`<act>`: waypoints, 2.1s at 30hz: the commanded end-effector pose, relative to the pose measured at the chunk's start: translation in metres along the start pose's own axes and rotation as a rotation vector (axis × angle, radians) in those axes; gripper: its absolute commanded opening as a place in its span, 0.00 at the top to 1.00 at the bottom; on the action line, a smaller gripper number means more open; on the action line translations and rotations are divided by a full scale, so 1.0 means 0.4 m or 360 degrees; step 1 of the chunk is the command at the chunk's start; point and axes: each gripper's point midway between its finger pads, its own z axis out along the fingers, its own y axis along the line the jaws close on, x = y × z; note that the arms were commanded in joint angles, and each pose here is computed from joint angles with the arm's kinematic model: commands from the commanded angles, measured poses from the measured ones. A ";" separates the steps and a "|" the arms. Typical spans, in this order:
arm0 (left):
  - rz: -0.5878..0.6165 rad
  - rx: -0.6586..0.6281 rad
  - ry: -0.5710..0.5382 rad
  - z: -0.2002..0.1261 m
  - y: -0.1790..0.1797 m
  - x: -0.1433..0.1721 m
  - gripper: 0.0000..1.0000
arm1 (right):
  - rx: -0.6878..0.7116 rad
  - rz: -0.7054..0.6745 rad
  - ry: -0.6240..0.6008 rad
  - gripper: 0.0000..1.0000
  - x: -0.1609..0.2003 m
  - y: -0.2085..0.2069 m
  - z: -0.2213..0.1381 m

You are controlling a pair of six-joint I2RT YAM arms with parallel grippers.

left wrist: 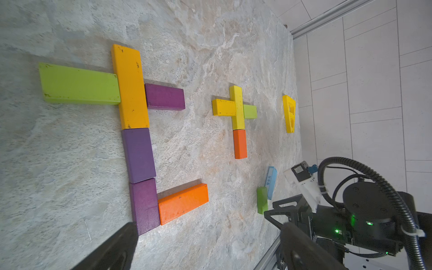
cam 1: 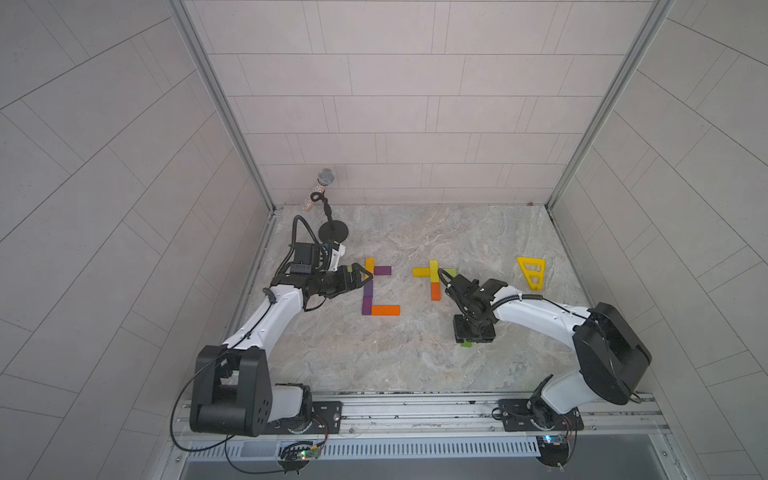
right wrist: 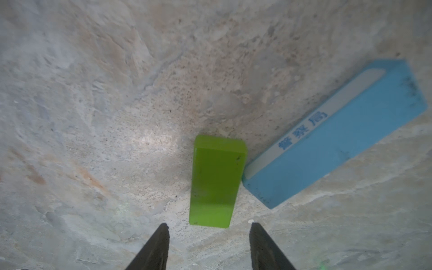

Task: Assemble the letter t with building blocks
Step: Pick up the building block from the center of the board.

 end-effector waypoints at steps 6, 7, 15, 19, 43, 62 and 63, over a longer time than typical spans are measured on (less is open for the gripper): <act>0.0003 0.0035 -0.0020 -0.003 -0.009 -0.003 0.00 | 0.0008 0.0022 0.0012 0.48 -0.026 -0.001 0.032; 0.0005 0.0033 -0.0019 -0.003 -0.009 -0.001 0.00 | 0.0009 0.0020 0.0019 0.49 -0.027 0.000 0.035; 0.0012 0.0017 -0.0018 -0.004 -0.005 -0.002 0.00 | 0.0015 0.0027 0.0020 0.53 -0.034 -0.008 0.044; 0.0006 0.0018 -0.0012 -0.003 -0.004 -0.002 0.00 | 0.0019 0.0026 0.0021 0.54 -0.036 -0.009 0.049; 0.0020 0.0013 -0.0006 -0.003 -0.003 -0.001 0.00 | 0.0046 0.0021 0.0025 0.76 -0.043 -0.015 0.063; 0.0027 0.0009 0.0000 -0.001 -0.002 -0.005 0.00 | -0.0063 -0.0002 -0.0050 0.81 -0.141 0.080 -0.012; 0.0026 0.0009 -0.0001 -0.001 -0.002 -0.005 0.00 | -0.0065 -0.0005 -0.0042 0.81 -0.146 0.087 -0.010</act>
